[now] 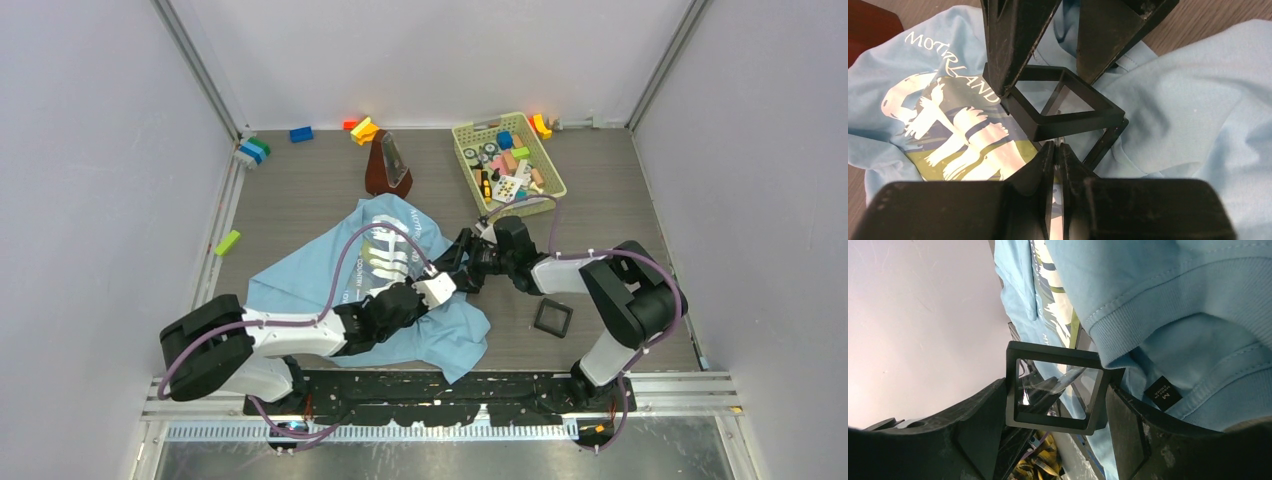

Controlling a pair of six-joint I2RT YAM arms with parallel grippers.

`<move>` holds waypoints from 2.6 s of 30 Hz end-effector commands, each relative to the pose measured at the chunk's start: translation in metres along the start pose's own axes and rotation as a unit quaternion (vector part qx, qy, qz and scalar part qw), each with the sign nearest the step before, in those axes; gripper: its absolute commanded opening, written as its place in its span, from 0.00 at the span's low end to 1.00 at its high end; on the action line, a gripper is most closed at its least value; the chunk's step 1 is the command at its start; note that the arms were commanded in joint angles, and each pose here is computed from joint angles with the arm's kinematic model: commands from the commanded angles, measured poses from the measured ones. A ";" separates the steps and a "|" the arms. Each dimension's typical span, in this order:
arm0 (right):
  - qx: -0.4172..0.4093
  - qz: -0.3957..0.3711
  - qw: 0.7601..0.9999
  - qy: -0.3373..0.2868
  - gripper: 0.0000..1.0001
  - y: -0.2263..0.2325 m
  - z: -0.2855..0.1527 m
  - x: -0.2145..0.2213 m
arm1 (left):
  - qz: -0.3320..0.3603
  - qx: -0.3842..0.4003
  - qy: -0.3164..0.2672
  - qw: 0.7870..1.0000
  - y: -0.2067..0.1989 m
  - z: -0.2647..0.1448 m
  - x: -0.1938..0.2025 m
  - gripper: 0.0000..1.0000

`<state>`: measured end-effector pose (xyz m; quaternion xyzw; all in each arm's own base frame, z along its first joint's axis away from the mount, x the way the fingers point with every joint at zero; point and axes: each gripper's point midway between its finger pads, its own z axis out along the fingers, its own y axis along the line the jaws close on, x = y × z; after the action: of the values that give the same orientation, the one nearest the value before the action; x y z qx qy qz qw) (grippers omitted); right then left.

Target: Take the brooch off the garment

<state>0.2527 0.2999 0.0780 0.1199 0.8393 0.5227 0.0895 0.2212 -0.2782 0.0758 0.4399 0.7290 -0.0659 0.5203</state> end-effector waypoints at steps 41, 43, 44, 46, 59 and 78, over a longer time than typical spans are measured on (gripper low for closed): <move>0.350 -0.167 0.920 -0.060 0.31 -0.068 -0.092 -0.034 | -0.302 0.012 0.057 0.952 0.049 -0.013 0.012 0.41; 0.387 -0.172 0.903 -0.071 0.33 -0.077 -0.108 -0.038 | -0.303 0.010 0.059 0.951 0.050 -0.013 0.013 0.41; 0.410 -0.170 0.893 -0.079 0.34 -0.083 -0.117 -0.042 | -0.303 0.012 0.056 0.951 0.049 -0.014 0.011 0.41; 0.442 -0.164 0.877 -0.091 0.34 -0.092 -0.131 -0.050 | -0.302 0.021 0.045 0.952 0.048 -0.015 0.006 0.41; 0.542 -0.140 0.812 -0.168 0.96 -0.112 -0.172 -0.101 | -0.307 -0.012 0.041 0.951 0.058 -0.021 0.011 0.46; 0.305 -0.311 0.894 -0.105 0.79 0.022 -0.016 -0.095 | -0.445 -0.220 0.083 0.864 0.185 -0.052 0.065 0.91</move>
<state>0.3191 0.2277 0.1061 -0.0379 0.9489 0.1402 0.2801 0.2914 -0.1132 0.0872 -0.0076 0.8924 -0.0802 0.4440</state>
